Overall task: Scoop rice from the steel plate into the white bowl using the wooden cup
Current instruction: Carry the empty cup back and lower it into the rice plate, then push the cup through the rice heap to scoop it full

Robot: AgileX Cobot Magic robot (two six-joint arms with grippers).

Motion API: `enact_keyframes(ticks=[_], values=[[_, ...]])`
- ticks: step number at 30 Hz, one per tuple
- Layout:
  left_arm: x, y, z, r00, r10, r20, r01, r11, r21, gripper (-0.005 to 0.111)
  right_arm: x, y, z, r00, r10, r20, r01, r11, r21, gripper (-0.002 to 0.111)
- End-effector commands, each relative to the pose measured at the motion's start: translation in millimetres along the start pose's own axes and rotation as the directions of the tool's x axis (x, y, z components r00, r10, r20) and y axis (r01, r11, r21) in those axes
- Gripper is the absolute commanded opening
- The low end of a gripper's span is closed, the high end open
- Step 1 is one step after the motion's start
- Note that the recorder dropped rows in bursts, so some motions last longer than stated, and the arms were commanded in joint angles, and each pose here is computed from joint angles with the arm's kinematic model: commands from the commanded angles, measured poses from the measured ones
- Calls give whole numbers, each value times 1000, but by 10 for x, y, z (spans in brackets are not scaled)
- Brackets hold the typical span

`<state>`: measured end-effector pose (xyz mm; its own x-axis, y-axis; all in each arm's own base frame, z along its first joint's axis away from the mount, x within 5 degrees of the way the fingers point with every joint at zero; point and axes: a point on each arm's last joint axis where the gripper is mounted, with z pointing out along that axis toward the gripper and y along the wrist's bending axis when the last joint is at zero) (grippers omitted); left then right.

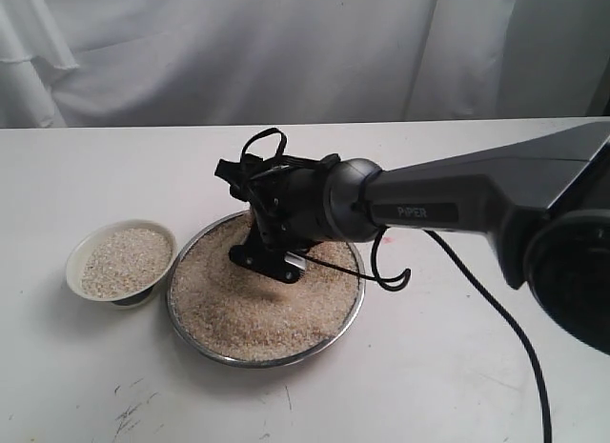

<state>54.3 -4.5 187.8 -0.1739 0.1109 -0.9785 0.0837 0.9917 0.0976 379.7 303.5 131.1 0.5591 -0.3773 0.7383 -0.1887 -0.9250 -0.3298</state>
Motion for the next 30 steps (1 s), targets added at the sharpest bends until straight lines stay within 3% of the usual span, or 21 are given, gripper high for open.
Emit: enact_keyframes(ticks=[1,9,16,30], values=[[-15,-1,3,1000,-3,6,3,1000,5,0,-29,55,3,999,-34,-10,34,999,-10,0],[-15,-1,3,1000,-3,6,3,1000,5,0,-166,-9,-68,1000,-3,21,3,1000,-2,0],[-15,-1,3,1000,-5,6,5,1000,5,0,-372,16,-110,997,-49,62,49,999,2,0],[-15,-1,3,1000,-3,6,3,1000,5,0,-442,4,-151,974,145,172,-143,989,-24,0]])
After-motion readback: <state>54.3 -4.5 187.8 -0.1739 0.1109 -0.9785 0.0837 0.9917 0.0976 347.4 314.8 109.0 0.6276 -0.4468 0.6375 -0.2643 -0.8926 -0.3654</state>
